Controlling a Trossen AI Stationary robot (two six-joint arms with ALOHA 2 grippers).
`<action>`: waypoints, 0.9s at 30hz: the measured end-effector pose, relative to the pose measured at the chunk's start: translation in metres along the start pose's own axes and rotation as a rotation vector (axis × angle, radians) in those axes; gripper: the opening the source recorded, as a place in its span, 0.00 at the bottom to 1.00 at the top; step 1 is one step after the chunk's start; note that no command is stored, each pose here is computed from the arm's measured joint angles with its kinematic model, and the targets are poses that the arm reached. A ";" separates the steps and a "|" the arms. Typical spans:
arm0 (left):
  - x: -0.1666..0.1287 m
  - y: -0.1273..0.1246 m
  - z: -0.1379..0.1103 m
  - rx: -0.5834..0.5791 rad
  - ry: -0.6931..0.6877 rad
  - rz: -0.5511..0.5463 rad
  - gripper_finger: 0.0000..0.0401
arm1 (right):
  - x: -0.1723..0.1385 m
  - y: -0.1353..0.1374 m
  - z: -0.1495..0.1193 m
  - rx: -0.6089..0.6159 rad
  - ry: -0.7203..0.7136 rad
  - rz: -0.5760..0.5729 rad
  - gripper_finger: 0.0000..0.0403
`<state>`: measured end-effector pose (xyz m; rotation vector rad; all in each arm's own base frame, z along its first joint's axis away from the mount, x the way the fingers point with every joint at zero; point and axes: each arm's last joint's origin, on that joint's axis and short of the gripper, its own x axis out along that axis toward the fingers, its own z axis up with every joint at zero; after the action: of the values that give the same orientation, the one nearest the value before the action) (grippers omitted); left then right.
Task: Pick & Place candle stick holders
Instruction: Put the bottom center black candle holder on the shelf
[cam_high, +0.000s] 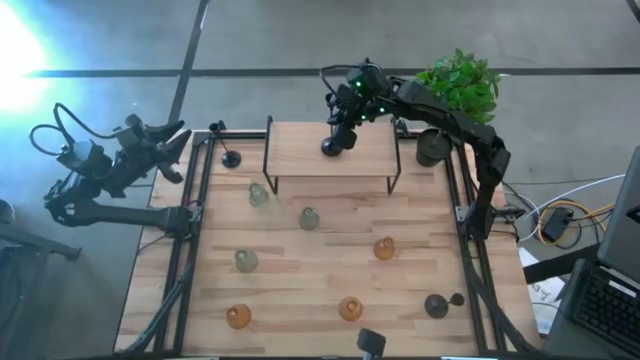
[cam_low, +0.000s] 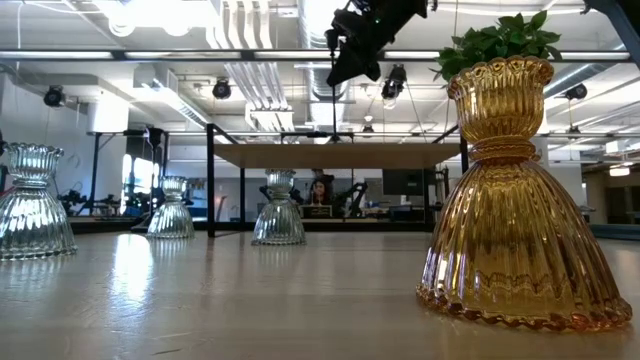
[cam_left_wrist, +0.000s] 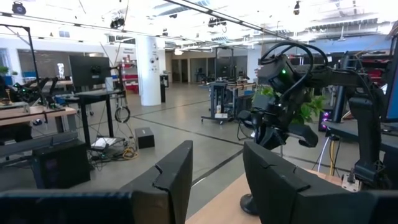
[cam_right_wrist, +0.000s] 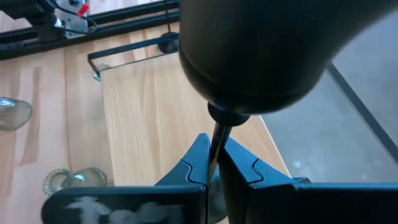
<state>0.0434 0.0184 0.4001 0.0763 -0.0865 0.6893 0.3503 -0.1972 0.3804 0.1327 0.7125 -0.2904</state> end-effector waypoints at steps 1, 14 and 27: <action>0.000 0.000 0.000 0.001 0.000 0.000 0.37 | -0.001 0.000 0.000 0.000 0.000 0.003 0.03; 0.000 0.000 0.000 0.003 0.000 -0.001 0.37 | -0.002 -0.003 0.009 -0.008 -0.102 0.006 0.03; 0.000 0.000 0.000 -0.007 0.000 -0.001 0.37 | 0.007 -0.006 0.017 0.013 -0.186 0.044 0.03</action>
<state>0.0436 0.0183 0.4000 0.0691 -0.0888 0.6876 0.3643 -0.2076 0.3882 0.1315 0.5224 -0.2615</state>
